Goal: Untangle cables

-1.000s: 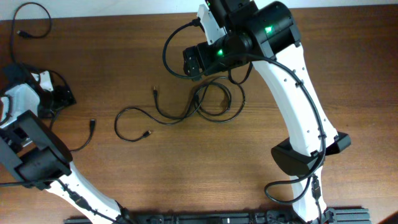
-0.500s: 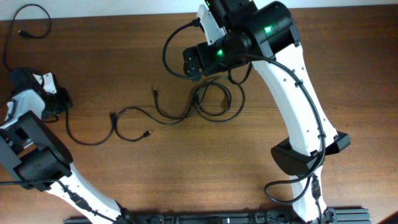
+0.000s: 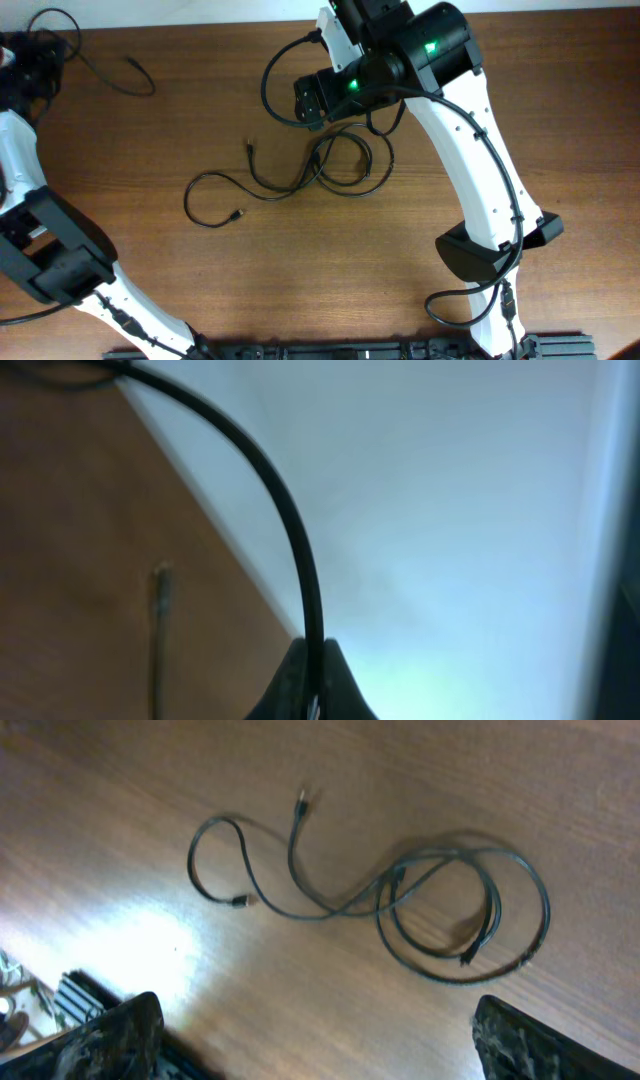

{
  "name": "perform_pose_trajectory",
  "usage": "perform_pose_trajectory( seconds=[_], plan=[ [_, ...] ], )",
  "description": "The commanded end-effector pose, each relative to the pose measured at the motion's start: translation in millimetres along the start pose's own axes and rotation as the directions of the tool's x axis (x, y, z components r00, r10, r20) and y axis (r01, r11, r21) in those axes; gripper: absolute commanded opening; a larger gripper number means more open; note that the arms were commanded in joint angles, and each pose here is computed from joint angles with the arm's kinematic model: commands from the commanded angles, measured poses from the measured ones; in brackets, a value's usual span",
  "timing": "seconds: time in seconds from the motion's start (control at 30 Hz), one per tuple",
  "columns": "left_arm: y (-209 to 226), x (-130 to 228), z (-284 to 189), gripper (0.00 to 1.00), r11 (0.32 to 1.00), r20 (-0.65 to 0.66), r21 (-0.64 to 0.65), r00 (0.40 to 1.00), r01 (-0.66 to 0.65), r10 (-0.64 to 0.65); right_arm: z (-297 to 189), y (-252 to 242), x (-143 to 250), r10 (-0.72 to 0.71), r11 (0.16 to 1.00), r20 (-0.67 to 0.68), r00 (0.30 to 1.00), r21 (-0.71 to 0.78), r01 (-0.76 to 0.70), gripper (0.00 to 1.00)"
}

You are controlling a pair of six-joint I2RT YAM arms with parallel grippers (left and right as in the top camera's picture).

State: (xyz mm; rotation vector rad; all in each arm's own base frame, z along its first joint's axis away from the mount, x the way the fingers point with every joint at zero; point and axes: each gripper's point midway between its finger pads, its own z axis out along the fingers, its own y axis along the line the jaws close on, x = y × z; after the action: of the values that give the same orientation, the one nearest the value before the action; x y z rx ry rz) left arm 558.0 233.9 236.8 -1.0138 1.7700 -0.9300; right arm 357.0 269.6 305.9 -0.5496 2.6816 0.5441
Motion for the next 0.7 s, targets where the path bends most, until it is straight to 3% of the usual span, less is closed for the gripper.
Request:
perform_pose_trajectory(
  seconds=[0.0,0.03,0.1,0.17,0.23,0.3,0.37,0.47,0.5,0.57,0.67],
  plan=[
    [-35,-17,-8,0.0,0.971,0.041,0.102,0.975,0.215,-0.22,6,1,3,0.007,1.0,-0.021,1.0,-0.001,-0.007,0.96],
    [-28,-23,-8,0.0,0.971,0.092,0.073,0.968,0.228,-0.234,6,2,3,0.007,1.0,-0.02,1.0,-0.001,-0.007,0.97],
    [23,-20,-5,0.0,0.927,0.241,-0.143,0.921,0.346,-0.307,6,2,3,0.007,1.0,-0.02,1.0,-0.001,-0.007,0.97],
    [49,-15,-6,0.0,0.883,0.349,-0.268,0.893,0.386,-0.284,6,1,3,0.007,1.0,-0.021,1.0,-0.001,-0.007,0.97],
    [41,-20,-1,0.0,0.896,0.404,-0.261,0.884,0.36,-0.237,6,1,3,0.007,1.0,-0.021,1.0,-0.001,-0.007,0.97],
    [3,-37,7,0.0,0.952,0.439,-0.134,0.878,0.274,-0.191,6,1,3,0.008,1.0,-0.024,1.0,0.0,-0.008,0.97],
    [-9,-49,4,0.0,0.957,0.494,-0.076,0.845,0.278,-0.206,6,2,4,0.007,1.0,-0.024,1.0,-0.001,-0.007,0.97],
    [11,-48,0,0.03,0.94,0.529,-0.156,0.829,0.304,-0.181,7,4,4,0.002,1.0,-0.024,1.0,-0.004,-0.002,0.96],
    [25,-43,0,0.18,0.933,0.51,-0.246,0.854,0.261,-0.104,7,4,3,0.001,1.0,-0.022,1.0,-0.003,-0.002,0.97],
    [51,-31,5,0.37,0.906,0.419,-0.402,0.906,0.131,0.056,7,4,3,0.001,1.0,-0.022,1.0,-0.003,-0.001,0.97],
    [91,-10,9,0.65,0.798,0.177,-0.588,0.94,-0.137,0.291,7,4,4,0.002,1.0,-0.026,1.0,-0.003,-0.002,0.97]
  ],
)
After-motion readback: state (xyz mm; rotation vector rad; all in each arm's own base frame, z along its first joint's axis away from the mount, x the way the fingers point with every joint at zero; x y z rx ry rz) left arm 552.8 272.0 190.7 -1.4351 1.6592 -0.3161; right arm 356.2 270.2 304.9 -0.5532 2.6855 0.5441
